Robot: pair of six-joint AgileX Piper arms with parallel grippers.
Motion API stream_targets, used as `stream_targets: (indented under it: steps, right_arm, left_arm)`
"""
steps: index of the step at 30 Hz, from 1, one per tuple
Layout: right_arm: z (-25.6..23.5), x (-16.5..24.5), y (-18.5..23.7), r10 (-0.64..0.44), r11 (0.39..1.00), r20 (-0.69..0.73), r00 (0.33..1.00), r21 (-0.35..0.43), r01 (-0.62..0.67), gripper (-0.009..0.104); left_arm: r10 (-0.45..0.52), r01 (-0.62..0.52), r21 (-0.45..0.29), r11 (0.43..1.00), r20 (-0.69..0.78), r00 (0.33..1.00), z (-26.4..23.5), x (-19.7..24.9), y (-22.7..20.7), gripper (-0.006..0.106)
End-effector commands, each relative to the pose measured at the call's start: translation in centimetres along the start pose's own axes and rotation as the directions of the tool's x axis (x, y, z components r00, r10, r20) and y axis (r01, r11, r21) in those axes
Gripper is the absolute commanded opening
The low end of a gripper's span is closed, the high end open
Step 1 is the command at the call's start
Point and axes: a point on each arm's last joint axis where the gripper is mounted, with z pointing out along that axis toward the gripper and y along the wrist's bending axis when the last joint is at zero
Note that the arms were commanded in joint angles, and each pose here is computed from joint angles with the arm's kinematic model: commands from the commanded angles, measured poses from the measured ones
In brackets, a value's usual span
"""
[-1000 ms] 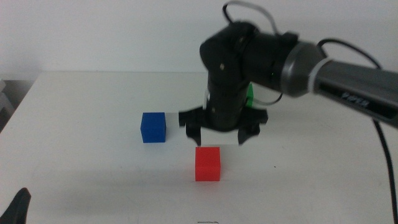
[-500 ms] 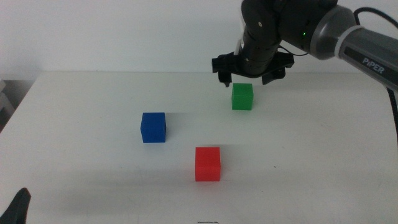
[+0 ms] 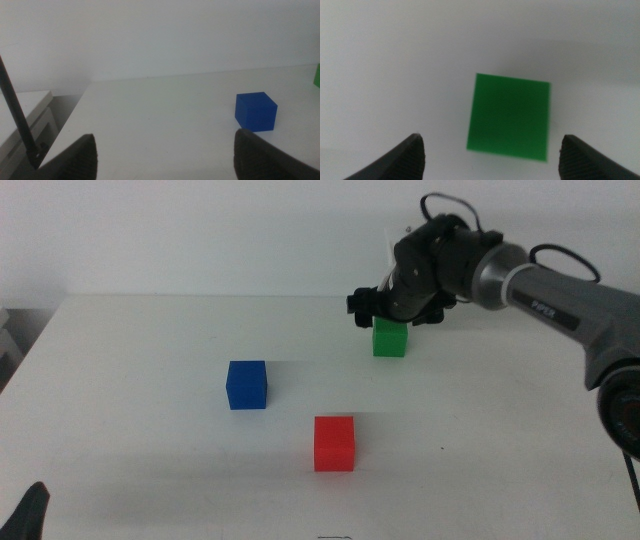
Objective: Stack red cubes first, then green, then blue cubes in a specific spot.
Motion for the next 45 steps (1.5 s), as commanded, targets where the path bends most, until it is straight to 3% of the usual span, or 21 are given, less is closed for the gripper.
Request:
stream_targets:
  steps: [1,10,15,19,23,29,30,33,40,45]
  right_arm:
    - [-2.8,-2.8,-0.1,-0.014,0.999,0.163,0.987,-0.039,0.020,0.094]
    - [-0.1,-2.3,-1.1,0.009,1.000,0.167,0.986,0.017,-0.012,0.094]
    - [0.7,-2.3,-1.0,0.002,1.000,0.199,0.980,-0.001,-0.002,0.093]
    - [1.0,-2.4,-0.8,0.001,1.000,0.215,0.977,-0.016,0.002,0.086]
    - [1.0,-2.5,-0.8,0.010,1.000,0.227,0.974,-0.027,-0.004,0.065]
    - [-0.1,-2.5,-1.8,0.063,0.998,0.182,0.981,0.010,-0.065,0.003]
    - [-1.1,-2.4,-1.6,0.050,0.998,0.178,0.983,0.016,-0.054,-0.001]
    - [-4.9,-1.6,-0.6,0.016,1.000,0.184,0.983,0.010,-0.019,-0.001]
    - [-14.3,4.2,2.1,0.071,0.993,0.193,0.979,-0.110,-0.050,-0.001]
    - [-17.6,6.4,5.3,0.059,0.993,0.126,0.990,-0.106,-0.046,-0.001]
  left_arm:
    - [-0.015,0.015,0.003,1.000,0.103,0.995,-0.2,-1.0,0.0,0.094]
    - [-0.015,0.015,0.003,1.000,0.103,0.995,-0.2,-1.0,0.0,0.094]
    - [-0.015,0.015,0.003,1.000,0.103,0.995,-0.2,-1.0,0.0,0.094]
    - [-0.015,0.015,0.003,1.000,0.103,0.995,-0.2,-1.0,0.0,0.094]
    - [-0.015,0.015,0.003,1.000,0.103,0.995,-0.2,-1.0,0.0,0.094]
    - [-0.015,0.015,0.003,1.000,0.103,0.995,-0.2,-1.0,0.0,0.094]
    - [-0.015,0.015,0.003,1.000,0.103,0.995,-0.2,-1.0,0.0,0.094]
    - [-0.015,0.015,0.003,1.000,0.103,0.995,-0.2,-1.0,0.0,0.094]
    - [-0.015,0.015,0.003,1.000,0.103,0.995,-0.2,-1.0,0.0,0.094]
    - [-0.015,0.015,0.003,1.000,0.103,0.995,-0.2,-1.0,0.0,0.094]
